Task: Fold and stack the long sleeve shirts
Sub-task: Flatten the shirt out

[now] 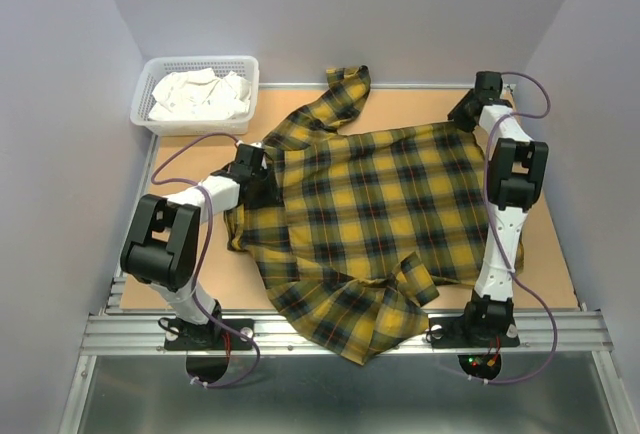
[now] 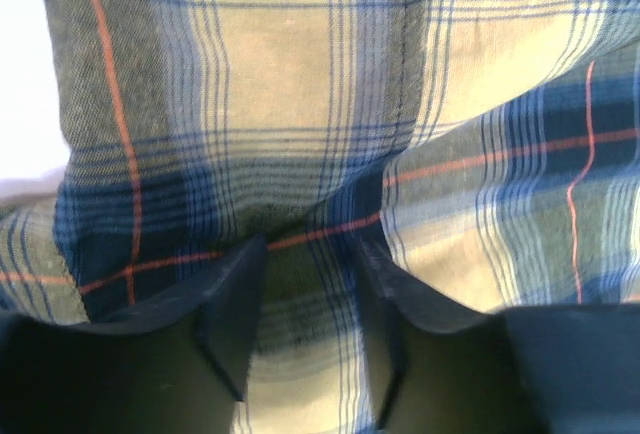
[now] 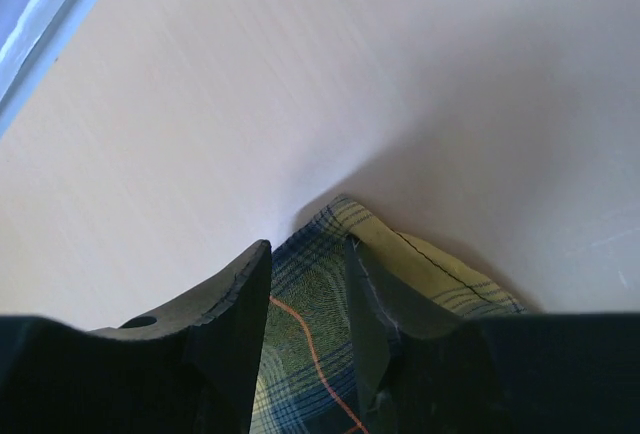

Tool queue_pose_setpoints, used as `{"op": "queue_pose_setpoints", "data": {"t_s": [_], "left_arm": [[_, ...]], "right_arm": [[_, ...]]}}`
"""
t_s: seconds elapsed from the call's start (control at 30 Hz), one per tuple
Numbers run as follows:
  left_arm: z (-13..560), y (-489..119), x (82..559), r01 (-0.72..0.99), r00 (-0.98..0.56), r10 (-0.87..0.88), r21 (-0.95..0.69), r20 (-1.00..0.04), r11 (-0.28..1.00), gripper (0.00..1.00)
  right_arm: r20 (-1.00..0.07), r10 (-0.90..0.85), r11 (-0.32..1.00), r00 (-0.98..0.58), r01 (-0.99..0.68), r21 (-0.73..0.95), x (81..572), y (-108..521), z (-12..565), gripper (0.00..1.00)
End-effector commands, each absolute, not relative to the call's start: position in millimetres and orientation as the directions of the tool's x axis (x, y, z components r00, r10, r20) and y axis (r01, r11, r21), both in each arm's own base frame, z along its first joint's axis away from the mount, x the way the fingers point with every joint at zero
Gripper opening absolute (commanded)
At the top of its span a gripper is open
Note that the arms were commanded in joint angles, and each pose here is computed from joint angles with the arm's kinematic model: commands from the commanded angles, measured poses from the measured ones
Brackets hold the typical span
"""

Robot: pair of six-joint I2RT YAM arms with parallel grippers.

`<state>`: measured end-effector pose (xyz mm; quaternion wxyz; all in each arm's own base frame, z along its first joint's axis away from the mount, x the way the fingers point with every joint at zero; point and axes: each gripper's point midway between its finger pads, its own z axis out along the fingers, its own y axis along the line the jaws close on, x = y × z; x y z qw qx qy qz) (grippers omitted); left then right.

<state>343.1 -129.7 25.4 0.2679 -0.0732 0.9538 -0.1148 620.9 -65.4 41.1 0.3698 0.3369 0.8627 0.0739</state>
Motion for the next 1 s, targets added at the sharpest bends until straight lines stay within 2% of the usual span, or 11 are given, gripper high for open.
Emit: {"op": "queue_pose_setpoints", "data": {"t_s": [0.0, 0.17, 0.2, 0.23, 0.33, 0.47, 0.57, 0.6, 0.67, 0.7, 0.97], "left_arm": [[11.1, -116.1, 297.6, -0.079, -0.912, -0.155, -0.208, -0.38, 0.975, 0.65], [74.8, -130.9, 347.9, -0.033, -0.815, -0.188, -0.279, -0.549, 0.96, 0.8], [86.8, -133.2, 359.3, -0.029, -0.789, -0.2, -0.29, -0.58, 0.957, 0.81], [106.6, -136.8, 377.5, -0.021, -0.748, -0.217, -0.304, -0.627, 0.952, 0.81], [129.2, -143.1, 407.9, -0.016, -0.695, -0.241, -0.32, -0.677, 0.947, 0.81], [128.8, -153.1, 444.5, -0.027, -0.676, -0.26, -0.33, -0.69, 0.944, 0.73], [118.3, -162.0, 470.5, -0.032, -0.675, -0.267, -0.334, -0.688, 0.942, 0.64], [113.0, -164.2, 483.1, -0.036, -0.673, -0.264, -0.326, -0.69, 0.945, 0.55], [106.9, -167.1, 494.5, -0.033, -0.675, -0.256, -0.319, -0.692, 0.947, 0.47], [100.5, -165.0, 505.5, -0.052, -0.668, -0.253, -0.295, -0.7, 0.954, 0.37], [64.4, -167.1, 535.9, -0.071, -0.679, -0.218, -0.234, -0.701, 0.97, 0.34]], "right_arm": [[-0.637, 0.569, 0.803, -0.519, 0.517, 0.296, 622.7, -79.2, 46.9, 0.44], [-0.697, 0.5, 0.853, -0.514, 0.433, 0.292, 620.4, -70.7, 99.4, 0.5], [-0.726, 0.477, 0.863, -0.496, 0.42, 0.281, 617.3, -66.0, 123.1, 0.52], [-0.73, 0.447, 0.879, -0.518, 0.406, 0.251, 609.8, -60.6, 122.3, 0.56], [-0.753, 0.418, 0.892, -0.508, 0.385, 0.235, 590.3, -51.3, 152.7, 0.6], [-0.707, 0.406, 0.904, -0.58, 0.367, 0.218, 542.9, -22.0, 139.4, 0.62], [-0.68, 0.382, 0.92, -0.626, 0.325, 0.218, 517.4, 10.6, 132.3, 0.62], [-0.657, 0.38, 0.923, -0.651, 0.313, 0.223, 499.3, 25.6, 125.6, 0.62], [-0.64, 0.366, 0.93, -0.676, 0.292, 0.224, 482.0, 39.0, 121.0, 0.62], [-0.612, 0.348, 0.938, -0.711, 0.272, 0.217, 468.8, 50.2, 107.0, 0.62], [-0.492, 0.328, 0.944, -0.807, 0.271, 0.186, 413.4, 64.2, 54.6, 0.62]]}}
